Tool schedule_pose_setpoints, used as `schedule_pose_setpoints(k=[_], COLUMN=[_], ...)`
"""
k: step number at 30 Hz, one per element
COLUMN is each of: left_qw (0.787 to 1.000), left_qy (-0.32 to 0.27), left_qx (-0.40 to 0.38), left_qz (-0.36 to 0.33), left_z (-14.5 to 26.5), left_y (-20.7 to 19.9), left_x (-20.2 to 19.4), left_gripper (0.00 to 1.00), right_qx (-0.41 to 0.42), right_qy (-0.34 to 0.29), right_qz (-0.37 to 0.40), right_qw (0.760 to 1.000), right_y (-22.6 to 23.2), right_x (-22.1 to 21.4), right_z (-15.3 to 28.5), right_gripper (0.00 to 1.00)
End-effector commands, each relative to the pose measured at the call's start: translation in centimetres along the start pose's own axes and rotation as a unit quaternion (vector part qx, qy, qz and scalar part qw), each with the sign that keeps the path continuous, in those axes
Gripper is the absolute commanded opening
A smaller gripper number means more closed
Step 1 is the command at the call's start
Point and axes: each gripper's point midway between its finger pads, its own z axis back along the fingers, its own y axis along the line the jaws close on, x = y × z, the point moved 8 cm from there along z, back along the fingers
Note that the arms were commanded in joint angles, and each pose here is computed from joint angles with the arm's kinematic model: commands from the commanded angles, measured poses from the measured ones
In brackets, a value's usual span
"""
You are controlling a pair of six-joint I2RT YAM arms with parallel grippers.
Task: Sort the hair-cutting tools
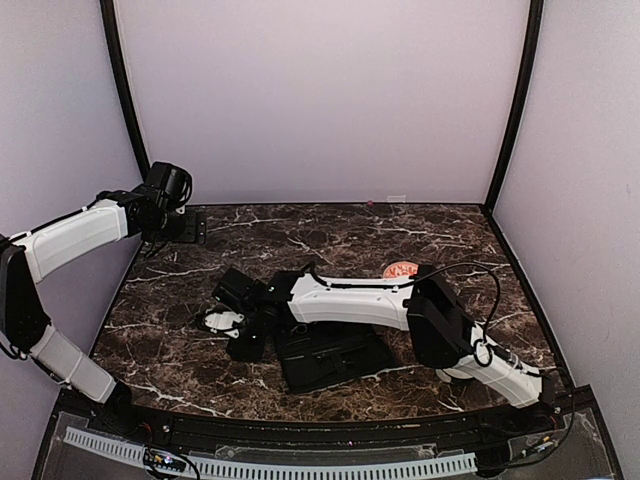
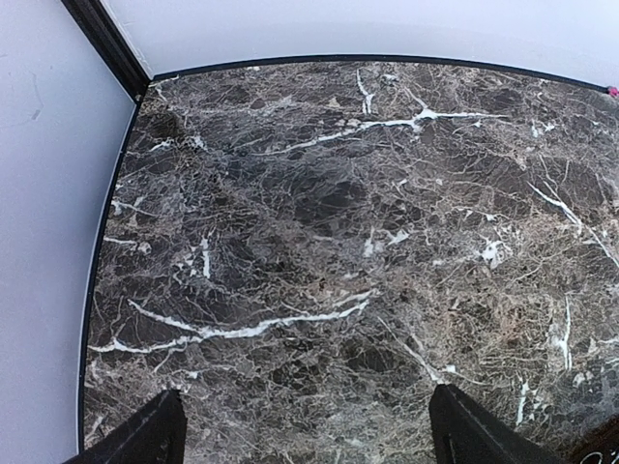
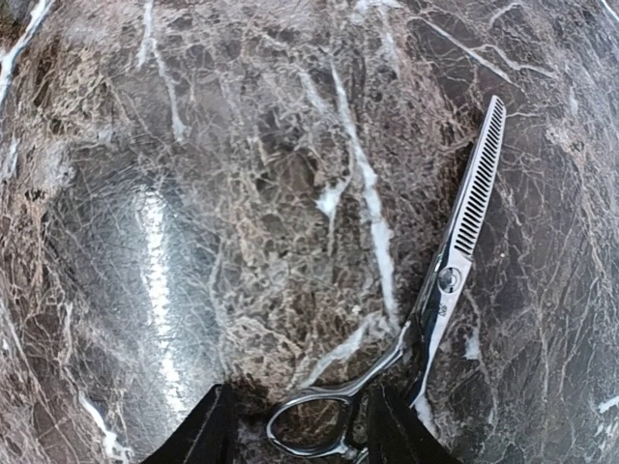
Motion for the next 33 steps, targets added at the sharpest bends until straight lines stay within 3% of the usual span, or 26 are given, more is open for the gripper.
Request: schedule_pose_setpoints(k=[1, 9, 20, 24, 27, 30, 33], left_qw=[1.0, 1.0, 1.0, 1.0, 1.0, 1.0, 1.0], left_qy=[-0.008, -0.008, -0.003, 0.0, 0.004, 0.006, 0.007], left_qx=[-0.009, -0.012, -0.017, -0.017, -0.018, -0.02, -0.022], left_qz=[0.0, -0.001, -0.003, -0.004, -0.005, -0.005, -0.005], left_z=[0.8, 0.8, 0.6, 0.4, 0.3, 0.2, 0.2], left_y=[0.1, 0.1, -0.1, -0.2, -0.3, -0.3, -0.3], left_x=[0.1, 0.1, 0.0, -0.1, -0.2, -0.3, -0.3], left_gripper=[0.89, 0.89, 0.89, 0.89, 0.89, 0.89, 0.89], right_qx=[0.0, -0.003, 0.095, 0.123, 0.13, 0.111, 0.104], right_qy=[0.009, 0.067, 0.111, 0.11, 0.099, 0.098, 0.089], right_qz=[-0.007, 0.05, 0.211, 0.222, 0.23, 0.234, 0.222], right_qw=[1.0, 0.996, 0.967, 0.961, 0.959, 0.961, 0.965], right_y=[0.1, 0.8, 3.7, 4.5, 5.1, 5.1, 5.2], right_x=[-0.5, -4.0, -8.5, -8.5, -8.2, -7.9, -7.4], right_z=[-0.7, 0.8, 6.0, 6.8, 7.2, 7.7, 8.9], right_gripper=[0.43, 0.34, 0.25, 0.25, 0.29, 0.44, 0.46])
